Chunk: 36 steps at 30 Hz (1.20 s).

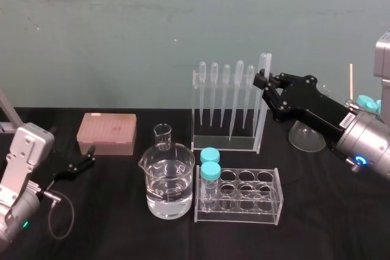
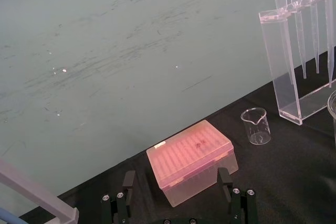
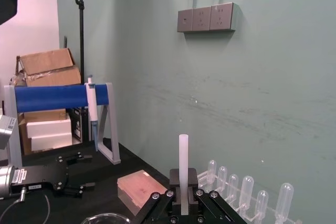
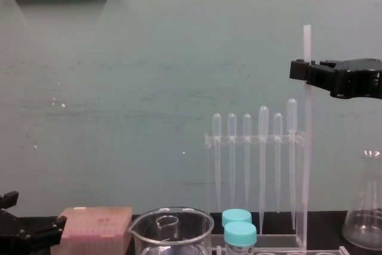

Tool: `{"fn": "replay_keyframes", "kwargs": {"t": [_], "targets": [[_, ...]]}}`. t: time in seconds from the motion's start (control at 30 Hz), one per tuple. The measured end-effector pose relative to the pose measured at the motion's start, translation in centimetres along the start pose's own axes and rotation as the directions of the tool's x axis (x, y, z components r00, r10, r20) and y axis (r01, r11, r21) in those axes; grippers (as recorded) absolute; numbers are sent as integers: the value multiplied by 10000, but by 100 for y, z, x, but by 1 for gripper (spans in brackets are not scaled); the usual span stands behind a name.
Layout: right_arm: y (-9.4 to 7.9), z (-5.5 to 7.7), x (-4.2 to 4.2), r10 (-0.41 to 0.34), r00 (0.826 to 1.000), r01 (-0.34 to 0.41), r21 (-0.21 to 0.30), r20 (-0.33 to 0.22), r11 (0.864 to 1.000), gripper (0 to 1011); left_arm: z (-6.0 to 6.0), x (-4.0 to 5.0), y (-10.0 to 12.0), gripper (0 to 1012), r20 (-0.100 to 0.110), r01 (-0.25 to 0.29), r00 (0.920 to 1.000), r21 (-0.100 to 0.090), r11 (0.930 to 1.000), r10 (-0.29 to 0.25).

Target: Pick up the stirring rod with one hand, then place it down.

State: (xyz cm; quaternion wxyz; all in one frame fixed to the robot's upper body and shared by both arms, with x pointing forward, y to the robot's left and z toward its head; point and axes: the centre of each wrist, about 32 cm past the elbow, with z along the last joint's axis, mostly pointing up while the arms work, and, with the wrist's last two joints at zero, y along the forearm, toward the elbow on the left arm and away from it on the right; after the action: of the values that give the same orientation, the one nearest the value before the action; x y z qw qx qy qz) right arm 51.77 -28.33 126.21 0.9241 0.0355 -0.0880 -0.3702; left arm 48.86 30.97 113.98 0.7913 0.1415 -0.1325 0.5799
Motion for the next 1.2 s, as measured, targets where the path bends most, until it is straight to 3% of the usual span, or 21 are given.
{"fn": "replay_keyframes", "kwargs": {"t": [1.2], "targets": [[15, -31, 23, 241, 9997, -241, 62, -95, 9997, 69, 0, 0, 0, 1000, 0, 0, 10000, 1, 10000, 0]]}}
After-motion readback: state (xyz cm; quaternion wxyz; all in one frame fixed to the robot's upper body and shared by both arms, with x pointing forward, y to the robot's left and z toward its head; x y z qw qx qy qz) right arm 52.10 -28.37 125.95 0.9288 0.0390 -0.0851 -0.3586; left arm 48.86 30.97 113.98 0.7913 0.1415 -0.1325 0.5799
